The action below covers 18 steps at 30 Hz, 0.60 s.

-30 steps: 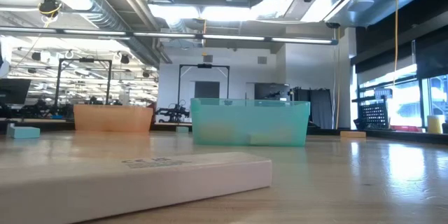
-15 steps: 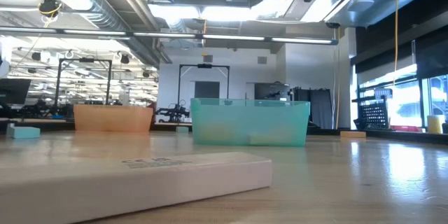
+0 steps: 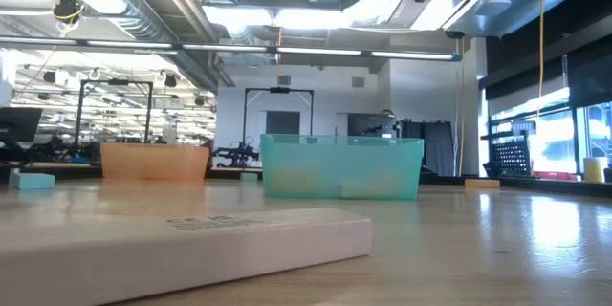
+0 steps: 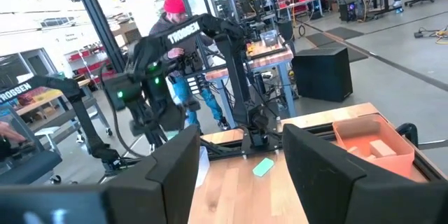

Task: Sort & place blocks by color
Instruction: Put the blue block into the transparent bin

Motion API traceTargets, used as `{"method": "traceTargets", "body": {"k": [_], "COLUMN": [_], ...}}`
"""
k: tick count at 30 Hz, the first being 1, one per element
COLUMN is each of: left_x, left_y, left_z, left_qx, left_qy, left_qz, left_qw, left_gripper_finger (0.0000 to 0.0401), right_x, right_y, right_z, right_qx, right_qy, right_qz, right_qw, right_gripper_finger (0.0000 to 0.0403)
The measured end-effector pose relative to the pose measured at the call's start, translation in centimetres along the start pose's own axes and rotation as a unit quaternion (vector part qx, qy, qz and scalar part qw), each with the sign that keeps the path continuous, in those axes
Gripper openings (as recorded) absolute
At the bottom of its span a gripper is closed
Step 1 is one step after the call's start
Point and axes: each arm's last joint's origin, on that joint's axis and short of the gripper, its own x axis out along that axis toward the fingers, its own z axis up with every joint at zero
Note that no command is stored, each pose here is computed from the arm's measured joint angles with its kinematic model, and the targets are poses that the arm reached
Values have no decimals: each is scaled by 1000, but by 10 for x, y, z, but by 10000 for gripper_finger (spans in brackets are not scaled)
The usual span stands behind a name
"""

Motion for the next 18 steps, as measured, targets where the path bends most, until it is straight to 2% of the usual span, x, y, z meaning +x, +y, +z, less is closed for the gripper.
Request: {"method": "traceTargets", "body": {"k": [9, 15, 18], "left_x": [73, 104, 114], "left_y": [5, 19, 25], "left_z": [-22, -23, -21], "left_qx": [-70, -119, -123], "left_qy": [47, 79, 95], "left_qz": [-2, 22, 31], "left_qw": [996, 989, 987], "left_gripper_finger": [168, 168, 172], "right_x": [0, 0, 0], "right_y": [0, 0, 0], "right_z": [0, 1, 1], "right_qx": [0, -4, -6], "right_qy": [0, -3, -5], "right_qz": [0, 1, 1], "right_qw": [1000, 1000, 1000], "right_gripper_finger": [204, 204, 204]}}
